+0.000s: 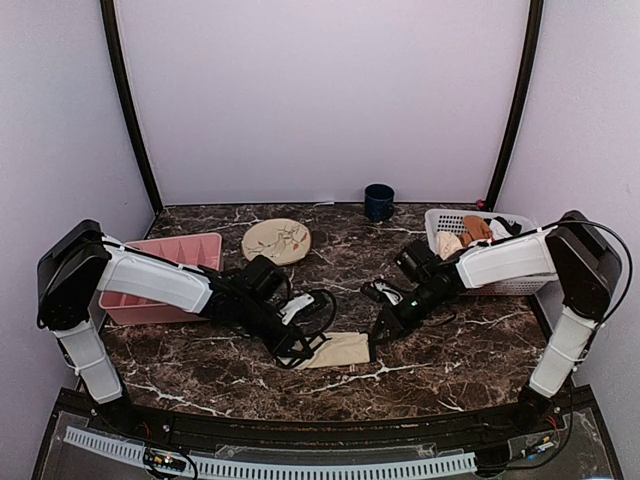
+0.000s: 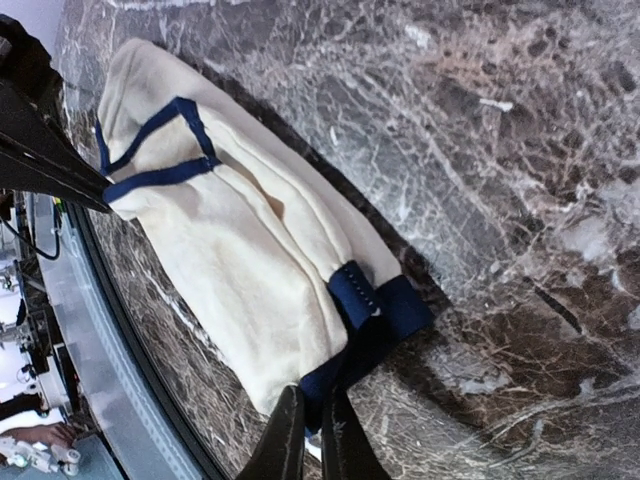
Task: Roll the underwear
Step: Adjust the underwear at the center of the board.
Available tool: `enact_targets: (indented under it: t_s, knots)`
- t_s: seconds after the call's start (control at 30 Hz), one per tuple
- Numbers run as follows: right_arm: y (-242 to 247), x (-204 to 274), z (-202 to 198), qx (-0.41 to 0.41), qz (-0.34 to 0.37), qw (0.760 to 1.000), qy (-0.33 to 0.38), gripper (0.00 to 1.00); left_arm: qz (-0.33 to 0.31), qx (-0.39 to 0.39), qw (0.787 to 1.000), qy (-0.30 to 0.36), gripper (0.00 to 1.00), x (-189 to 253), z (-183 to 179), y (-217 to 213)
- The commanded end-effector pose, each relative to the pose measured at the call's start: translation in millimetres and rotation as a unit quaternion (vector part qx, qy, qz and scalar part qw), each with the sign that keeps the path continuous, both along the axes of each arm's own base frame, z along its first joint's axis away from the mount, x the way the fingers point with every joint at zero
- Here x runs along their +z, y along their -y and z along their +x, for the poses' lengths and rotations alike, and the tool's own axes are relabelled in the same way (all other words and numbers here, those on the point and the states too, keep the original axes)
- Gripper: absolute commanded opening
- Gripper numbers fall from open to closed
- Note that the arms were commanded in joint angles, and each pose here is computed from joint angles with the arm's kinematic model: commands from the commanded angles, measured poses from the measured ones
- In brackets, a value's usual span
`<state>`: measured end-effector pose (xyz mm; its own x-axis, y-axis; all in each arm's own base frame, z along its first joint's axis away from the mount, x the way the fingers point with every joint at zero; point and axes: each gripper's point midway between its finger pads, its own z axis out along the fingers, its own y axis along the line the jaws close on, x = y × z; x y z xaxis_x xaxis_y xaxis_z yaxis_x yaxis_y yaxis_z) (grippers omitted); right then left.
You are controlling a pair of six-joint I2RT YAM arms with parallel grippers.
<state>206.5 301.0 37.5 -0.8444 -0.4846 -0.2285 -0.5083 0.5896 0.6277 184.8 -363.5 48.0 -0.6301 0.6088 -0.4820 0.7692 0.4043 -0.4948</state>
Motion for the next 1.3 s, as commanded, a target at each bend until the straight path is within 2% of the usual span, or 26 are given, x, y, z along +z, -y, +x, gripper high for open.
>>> enact_targets:
  t_s: [0.0,0.1,0.3,0.7,0.9,0.97,1.1,1.17,1.27]
  knots:
    - [-6.6,29.9,13.8,-0.002,0.024,0.999,0.044,0.05,-0.018,0.003,1.000,0.002,0.00,16.5,6.0,-2.3]
    - [-7.9,35.4,16.2,0.002,0.027,0.998,0.054,0.00,-0.027,0.011,1.000,0.000,0.00,21.0,12.4,-5.4]
    - [-14.3,30.9,24.3,0.005,0.027,0.998,0.057,0.00,-0.029,0.021,0.999,-0.010,0.00,17.1,23.1,-13.8]
    - [-12.2,-19.8,48.0,-0.014,-0.009,0.999,0.034,0.00,0.012,0.052,0.997,-0.047,0.00,-26.9,47.2,-25.6]
    - [-10.3,-23.1,48.4,-0.015,-0.015,0.999,0.025,0.00,0.045,0.068,0.995,-0.049,0.00,-41.8,57.9,-34.9]
    - [-8.6,-18.7,47.5,-0.015,-0.019,0.999,0.026,0.05,0.049,0.067,0.996,-0.043,0.02,-38.2,60.4,-34.7]
    - [-6.3,6.3,51.4,-0.020,-0.019,0.999,0.043,0.24,0.044,0.070,0.997,-0.006,0.18,-11.2,70.3,-34.5]
    - [-5.3,21.9,57.0,-0.024,-0.015,0.998,0.056,0.30,0.035,0.076,0.996,0.026,0.29,10.0,76.6,-35.7]
    - [-8.3,43.8,67.8,-0.027,-0.003,0.997,0.077,0.37,0.029,0.082,0.994,0.060,0.36,35.1,79.9,-40.3]
